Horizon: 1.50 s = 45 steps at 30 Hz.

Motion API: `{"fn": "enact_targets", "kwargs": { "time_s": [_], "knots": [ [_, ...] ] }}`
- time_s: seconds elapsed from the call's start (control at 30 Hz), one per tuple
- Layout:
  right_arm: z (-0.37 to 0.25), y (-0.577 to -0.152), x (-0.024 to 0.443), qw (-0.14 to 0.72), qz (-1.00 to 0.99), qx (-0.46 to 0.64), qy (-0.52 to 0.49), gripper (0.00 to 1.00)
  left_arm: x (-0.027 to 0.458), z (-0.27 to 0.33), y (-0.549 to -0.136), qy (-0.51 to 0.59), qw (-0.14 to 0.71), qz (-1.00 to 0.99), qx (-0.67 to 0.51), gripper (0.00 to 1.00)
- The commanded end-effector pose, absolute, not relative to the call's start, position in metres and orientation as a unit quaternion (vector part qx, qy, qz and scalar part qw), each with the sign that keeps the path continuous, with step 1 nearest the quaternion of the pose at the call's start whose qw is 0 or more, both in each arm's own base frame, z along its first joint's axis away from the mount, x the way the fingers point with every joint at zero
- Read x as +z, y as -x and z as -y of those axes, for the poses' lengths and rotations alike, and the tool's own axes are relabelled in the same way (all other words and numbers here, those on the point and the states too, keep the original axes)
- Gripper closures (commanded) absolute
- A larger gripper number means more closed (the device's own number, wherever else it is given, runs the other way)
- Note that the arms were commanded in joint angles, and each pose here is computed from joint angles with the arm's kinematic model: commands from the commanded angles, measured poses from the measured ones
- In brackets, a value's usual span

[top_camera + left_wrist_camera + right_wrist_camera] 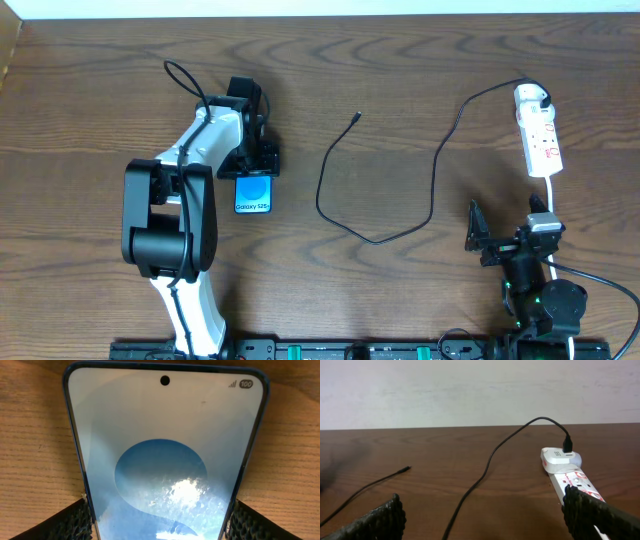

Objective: Plug charger to phone and switch on socket
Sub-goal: 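Close the left gripper on the phone's top edge, then lift the phone with the left gripper and tilt it upright toward center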

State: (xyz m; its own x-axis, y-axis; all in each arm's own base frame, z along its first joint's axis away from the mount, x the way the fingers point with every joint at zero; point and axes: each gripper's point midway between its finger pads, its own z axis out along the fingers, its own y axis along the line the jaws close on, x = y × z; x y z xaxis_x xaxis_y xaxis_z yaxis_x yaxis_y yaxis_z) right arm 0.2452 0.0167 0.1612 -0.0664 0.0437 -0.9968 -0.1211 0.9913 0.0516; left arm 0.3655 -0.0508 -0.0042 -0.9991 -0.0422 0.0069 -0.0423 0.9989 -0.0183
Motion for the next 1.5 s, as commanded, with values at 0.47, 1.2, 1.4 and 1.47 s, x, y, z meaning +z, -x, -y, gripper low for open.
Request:
{"fn": "enact_targets", "kwargs": {
  "time_s": [0.47,1.2,1.4,1.47],
  "knots": [
    [-0.018,-0.245,0.159,0.681,-0.729,0.063,0.027,0.01,0.0,0.053,-0.365,-0.024,0.009,1.0,0.018,0.26],
    [-0.018,-0.245,0.159,0.681,-0.729,0.063,0.027,0.01,0.059,0.086,-0.369,-0.032,-0.04,0.991,0.123,0.26],
    [-0.018,-0.245,0.159,0.681,-0.729,0.063,0.027,0.01,0.064,0.105,-0.362,-0.058,-0.018,0.982,0.18,0.26],
    [-0.018,-0.245,0.159,0.681,-0.729,0.063,0.027,0.01,0.066,0.109,-0.361,-0.076,-0.011,0.978,0.193,0.26]
  ]
}}
